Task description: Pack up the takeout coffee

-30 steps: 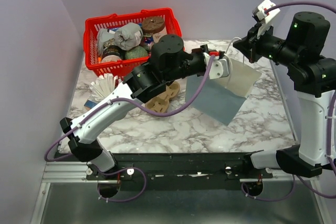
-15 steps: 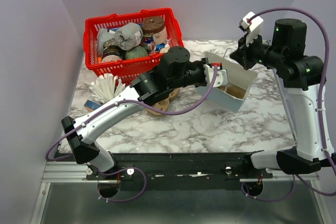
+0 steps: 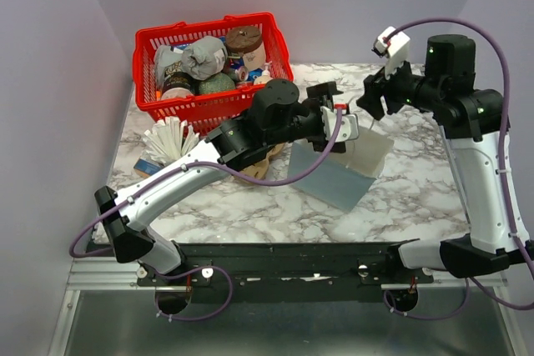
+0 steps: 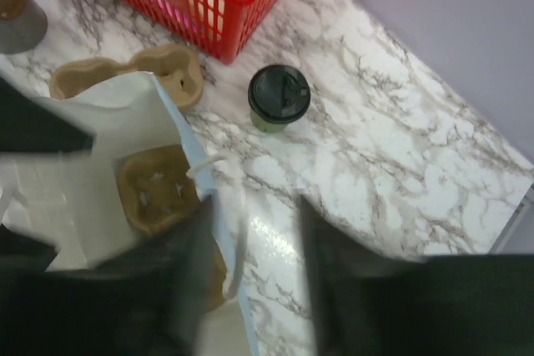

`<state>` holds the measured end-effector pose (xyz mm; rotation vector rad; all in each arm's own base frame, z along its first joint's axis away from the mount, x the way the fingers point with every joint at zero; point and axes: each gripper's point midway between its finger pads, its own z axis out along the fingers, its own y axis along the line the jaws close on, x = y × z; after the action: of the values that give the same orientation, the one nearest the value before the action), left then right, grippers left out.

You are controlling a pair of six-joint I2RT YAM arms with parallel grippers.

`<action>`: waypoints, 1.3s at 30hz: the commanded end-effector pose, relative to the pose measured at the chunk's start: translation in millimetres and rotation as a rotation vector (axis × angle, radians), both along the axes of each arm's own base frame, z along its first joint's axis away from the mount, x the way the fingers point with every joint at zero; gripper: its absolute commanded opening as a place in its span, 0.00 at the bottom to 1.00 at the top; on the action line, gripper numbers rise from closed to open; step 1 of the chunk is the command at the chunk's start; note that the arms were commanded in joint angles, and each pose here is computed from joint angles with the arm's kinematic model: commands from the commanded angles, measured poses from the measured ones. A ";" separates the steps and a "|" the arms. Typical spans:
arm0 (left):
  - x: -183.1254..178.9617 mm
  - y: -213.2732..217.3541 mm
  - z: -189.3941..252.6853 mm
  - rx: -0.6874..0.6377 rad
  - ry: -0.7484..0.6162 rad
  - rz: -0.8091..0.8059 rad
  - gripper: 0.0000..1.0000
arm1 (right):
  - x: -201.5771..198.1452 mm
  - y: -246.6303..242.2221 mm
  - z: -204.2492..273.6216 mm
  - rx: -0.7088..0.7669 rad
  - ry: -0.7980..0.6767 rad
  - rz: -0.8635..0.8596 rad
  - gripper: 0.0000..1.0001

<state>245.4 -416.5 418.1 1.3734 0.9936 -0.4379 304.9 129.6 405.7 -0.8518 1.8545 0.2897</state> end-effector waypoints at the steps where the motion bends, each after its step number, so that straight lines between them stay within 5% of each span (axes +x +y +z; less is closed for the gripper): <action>1: -1.7 16.2 -30.9 0.076 0.036 0.029 0.99 | 3.8 -11.5 -46.0 -0.091 0.128 -0.051 0.85; 2: -4.7 22.5 -48.4 0.139 0.059 0.023 0.99 | 4.0 -14.8 -48.5 -0.102 0.135 -0.065 0.99; 6: -16.7 50.6 -78.3 0.255 0.115 -0.020 0.99 | -1.5 -9.2 -24.8 -0.066 0.087 -0.032 1.00; 10: -20.9 72.8 -59.3 0.190 0.110 -0.017 0.99 | -6.4 -1.2 -21.3 -0.044 0.098 0.018 1.00; 15: -32.3 93.7 -47.2 0.154 0.035 -0.019 0.99 | -10.4 0.3 -56.4 -0.108 0.135 0.095 0.98; 22: -42.6 115.4 -81.1 0.194 0.150 0.037 0.99 | -0.7 -3.2 -105.0 -0.178 0.193 0.154 0.88; 39: -28.9 132.2 -99.5 0.208 0.177 0.144 0.99 | -8.0 -3.9 -134.0 -0.263 0.245 0.290 0.18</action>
<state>208.3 -290.5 319.2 1.4828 1.2895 -0.4070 300.8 125.3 276.0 -1.2928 2.0191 0.3216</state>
